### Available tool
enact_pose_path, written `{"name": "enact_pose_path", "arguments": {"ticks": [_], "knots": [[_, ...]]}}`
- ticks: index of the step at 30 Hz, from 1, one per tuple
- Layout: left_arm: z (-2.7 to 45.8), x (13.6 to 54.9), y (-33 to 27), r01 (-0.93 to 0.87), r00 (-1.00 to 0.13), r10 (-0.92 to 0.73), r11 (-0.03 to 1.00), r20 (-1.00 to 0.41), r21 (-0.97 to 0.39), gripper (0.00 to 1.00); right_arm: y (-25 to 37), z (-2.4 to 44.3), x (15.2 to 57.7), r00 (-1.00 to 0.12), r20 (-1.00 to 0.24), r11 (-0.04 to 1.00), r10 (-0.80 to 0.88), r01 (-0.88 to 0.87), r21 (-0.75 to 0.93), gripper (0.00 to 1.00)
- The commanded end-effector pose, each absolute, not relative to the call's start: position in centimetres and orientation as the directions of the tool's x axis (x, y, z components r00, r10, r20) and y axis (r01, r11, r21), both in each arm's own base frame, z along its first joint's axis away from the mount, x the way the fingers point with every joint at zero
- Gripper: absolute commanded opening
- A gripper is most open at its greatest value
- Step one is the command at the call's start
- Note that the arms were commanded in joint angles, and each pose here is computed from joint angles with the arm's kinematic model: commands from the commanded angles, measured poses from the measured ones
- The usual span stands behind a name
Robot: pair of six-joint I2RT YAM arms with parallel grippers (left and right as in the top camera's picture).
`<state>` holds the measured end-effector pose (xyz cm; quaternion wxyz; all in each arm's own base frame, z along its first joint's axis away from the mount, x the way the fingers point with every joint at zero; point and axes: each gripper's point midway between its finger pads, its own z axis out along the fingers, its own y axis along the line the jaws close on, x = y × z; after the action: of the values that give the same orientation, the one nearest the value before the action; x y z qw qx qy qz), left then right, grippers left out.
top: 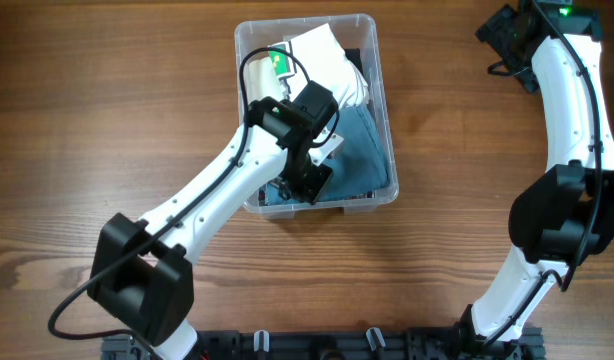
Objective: Pack container
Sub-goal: 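Lower the jeans onto the plaid shirt and press them flat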
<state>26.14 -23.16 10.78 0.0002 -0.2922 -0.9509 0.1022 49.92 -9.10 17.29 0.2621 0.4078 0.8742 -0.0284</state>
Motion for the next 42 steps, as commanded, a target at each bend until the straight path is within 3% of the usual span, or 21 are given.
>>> {"name": "enact_pose_path", "arguments": {"ticks": [1, 5, 11, 17, 25, 34, 42], "knots": [[8.3, 25.8, -23.5, 0.540, -0.834, 0.552, 0.815, -0.003, -0.210, 0.09, -8.8, 16.5, 50.0, -0.533, -0.467, 0.661, 0.705, 0.732, 0.163, 1.00], [8.0, 26.7, -22.2, 0.543, -0.837, 0.548, 0.829, -0.005, -0.131, 0.12, -8.8, 16.5, 50.0, -0.533, -0.467, 0.661, 0.705, 0.732, 0.163, 1.00], [7.9, 27.7, -20.8, 0.487, -0.871, 0.492, 0.864, 0.004, -0.129, 0.09, -8.8, 16.5, 50.0, -0.533, -0.467, 0.661, 0.705, 0.732, 0.163, 1.00], [7.9, 29.0, -18.9, 0.307, -0.950, 0.311, 0.946, 0.018, -0.109, 0.04, -8.8, 16.5, 50.0, -0.534, -0.467, 0.662, 0.705, 0.732, 0.163, 1.00], [6.9, 28.9, -18.3, 0.289, -0.955, 0.294, 0.951, 0.041, -0.108, 0.04, -8.8, 16.5, 50.0, -0.534, -0.467, 0.662, 0.705, 0.732, 0.163, 1.00], [12.9, 32.3, -22.7, 0.354, -0.930, 0.322, 0.914, -0.176, -0.199, 0.05, -8.8, 16.5, 50.0, -0.534, -0.467, 0.662, 0.705, 0.732, 0.163, 1.00], [13.6, 32.1, -28.0, 0.449, -0.886, 0.379, 0.842, -0.265, -0.297, 0.04, -8.8, 16.5, 50.0, -0.534, -0.467, 0.662, 0.705, 0.732, 0.163, 1.00]]}}
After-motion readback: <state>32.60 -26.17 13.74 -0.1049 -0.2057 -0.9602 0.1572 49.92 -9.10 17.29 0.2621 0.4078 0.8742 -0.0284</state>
